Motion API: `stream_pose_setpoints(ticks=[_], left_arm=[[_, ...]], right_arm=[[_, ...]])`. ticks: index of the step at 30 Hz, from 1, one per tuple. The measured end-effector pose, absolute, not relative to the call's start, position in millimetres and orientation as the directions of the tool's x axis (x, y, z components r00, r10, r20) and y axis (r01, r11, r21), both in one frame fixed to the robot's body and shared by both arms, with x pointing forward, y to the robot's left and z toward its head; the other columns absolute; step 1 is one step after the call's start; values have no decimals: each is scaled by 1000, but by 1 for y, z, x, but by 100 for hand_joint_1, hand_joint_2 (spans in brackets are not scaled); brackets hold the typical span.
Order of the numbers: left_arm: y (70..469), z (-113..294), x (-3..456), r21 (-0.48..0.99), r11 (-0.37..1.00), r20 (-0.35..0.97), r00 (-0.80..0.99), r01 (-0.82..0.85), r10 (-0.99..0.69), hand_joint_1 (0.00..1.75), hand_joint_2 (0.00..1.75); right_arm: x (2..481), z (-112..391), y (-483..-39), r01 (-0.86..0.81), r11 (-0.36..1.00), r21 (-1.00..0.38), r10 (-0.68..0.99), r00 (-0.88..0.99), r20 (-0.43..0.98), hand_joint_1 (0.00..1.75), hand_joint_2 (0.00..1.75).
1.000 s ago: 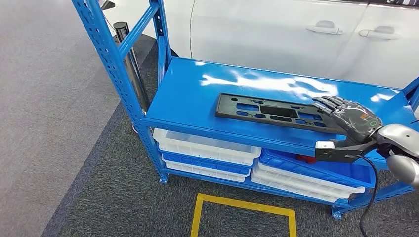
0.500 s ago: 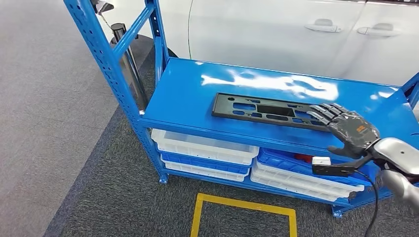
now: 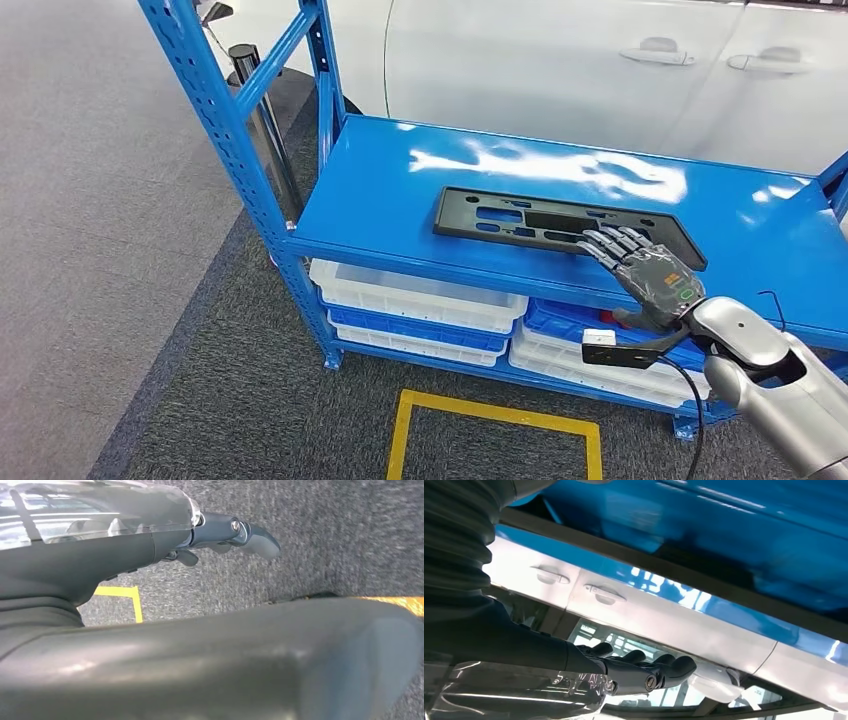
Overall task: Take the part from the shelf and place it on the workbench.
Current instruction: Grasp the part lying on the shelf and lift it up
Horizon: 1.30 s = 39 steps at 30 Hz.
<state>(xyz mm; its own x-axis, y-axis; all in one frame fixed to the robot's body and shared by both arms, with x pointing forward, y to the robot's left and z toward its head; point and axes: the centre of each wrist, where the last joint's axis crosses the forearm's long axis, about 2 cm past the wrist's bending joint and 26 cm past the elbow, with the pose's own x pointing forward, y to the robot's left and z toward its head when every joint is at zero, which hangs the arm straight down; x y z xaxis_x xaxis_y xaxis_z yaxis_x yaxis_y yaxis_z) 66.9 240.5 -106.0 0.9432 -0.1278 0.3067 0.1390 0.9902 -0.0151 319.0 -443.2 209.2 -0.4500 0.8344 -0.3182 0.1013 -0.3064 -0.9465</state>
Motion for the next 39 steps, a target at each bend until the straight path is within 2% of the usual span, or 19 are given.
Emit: stream_pose_setpoints(ticks=[9,28,39], left_arm=[[240,-106,68,-17,990,307,943,140,-128,0,0],[239,-106,69,-13,990,311,942,139,-128,0,0],[237,-106,63,-7,992,311,943,127,-118,0,0]], right_arm=[[334,200,-433,92,-297,-951,837,-455,-305,0,175],[400,242,-408,121,-304,-945,798,-510,-322,0,175],[418,232,-388,82,-300,-950,774,-561,-293,0,175]])
